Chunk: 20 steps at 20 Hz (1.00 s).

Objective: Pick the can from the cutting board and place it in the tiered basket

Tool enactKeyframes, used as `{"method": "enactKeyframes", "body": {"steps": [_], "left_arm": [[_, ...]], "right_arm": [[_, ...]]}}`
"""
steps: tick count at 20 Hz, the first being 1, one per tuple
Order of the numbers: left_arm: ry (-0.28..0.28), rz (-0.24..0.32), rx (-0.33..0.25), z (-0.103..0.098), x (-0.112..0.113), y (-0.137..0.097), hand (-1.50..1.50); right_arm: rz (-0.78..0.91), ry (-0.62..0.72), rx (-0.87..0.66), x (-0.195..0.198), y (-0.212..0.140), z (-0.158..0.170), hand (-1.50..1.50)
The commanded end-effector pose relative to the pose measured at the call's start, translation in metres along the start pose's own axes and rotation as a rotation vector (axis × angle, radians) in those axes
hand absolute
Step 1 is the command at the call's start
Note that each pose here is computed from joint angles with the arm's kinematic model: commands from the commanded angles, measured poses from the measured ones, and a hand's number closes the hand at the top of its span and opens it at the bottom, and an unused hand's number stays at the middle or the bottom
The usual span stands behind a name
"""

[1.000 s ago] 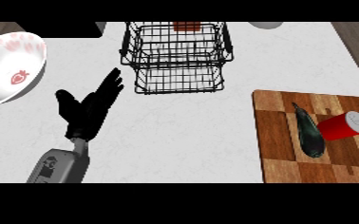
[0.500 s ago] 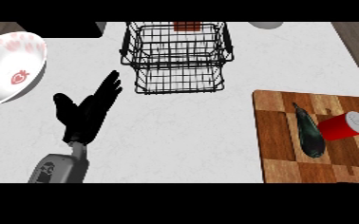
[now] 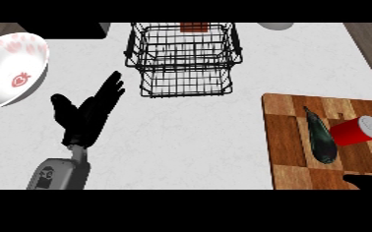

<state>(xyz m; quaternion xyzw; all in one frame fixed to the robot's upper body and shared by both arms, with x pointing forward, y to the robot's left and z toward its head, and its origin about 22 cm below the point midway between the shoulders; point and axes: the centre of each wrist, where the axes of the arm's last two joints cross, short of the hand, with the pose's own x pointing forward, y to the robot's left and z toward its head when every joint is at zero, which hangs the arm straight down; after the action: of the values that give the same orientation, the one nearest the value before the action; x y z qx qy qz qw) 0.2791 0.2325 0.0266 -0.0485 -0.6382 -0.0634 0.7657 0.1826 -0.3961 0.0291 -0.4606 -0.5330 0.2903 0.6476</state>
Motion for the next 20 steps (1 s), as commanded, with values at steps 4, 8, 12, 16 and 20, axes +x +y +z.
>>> {"method": "enactKeyframes", "body": {"steps": [4, 8, 12, 16, 20], "left_arm": [[0.009, 0.004, 0.005, -0.011, 0.007, 0.002, 0.00], [0.000, -0.006, 0.002, 0.002, -0.013, -0.008, 0.00], [-0.002, -0.006, 0.001, -0.006, -0.001, -0.011, 0.00], [-0.007, -0.023, 0.000, -0.004, 0.010, -0.011, 0.00], [0.002, 0.003, -0.024, 0.006, -0.003, -0.006, 0.00]], "right_arm": [[-0.033, 0.011, 0.008, -0.002, -0.005, -0.027, -1.50], [-0.027, 0.021, 0.010, -0.013, 0.022, -0.043, -1.50], [-0.021, 0.004, 0.047, -0.015, 0.031, -0.043, -1.50], [-0.006, 0.010, 0.041, -0.023, 0.029, -0.041, -1.50], [-0.054, -0.093, 0.131, -0.024, 0.051, -0.048, 1.50]]}}
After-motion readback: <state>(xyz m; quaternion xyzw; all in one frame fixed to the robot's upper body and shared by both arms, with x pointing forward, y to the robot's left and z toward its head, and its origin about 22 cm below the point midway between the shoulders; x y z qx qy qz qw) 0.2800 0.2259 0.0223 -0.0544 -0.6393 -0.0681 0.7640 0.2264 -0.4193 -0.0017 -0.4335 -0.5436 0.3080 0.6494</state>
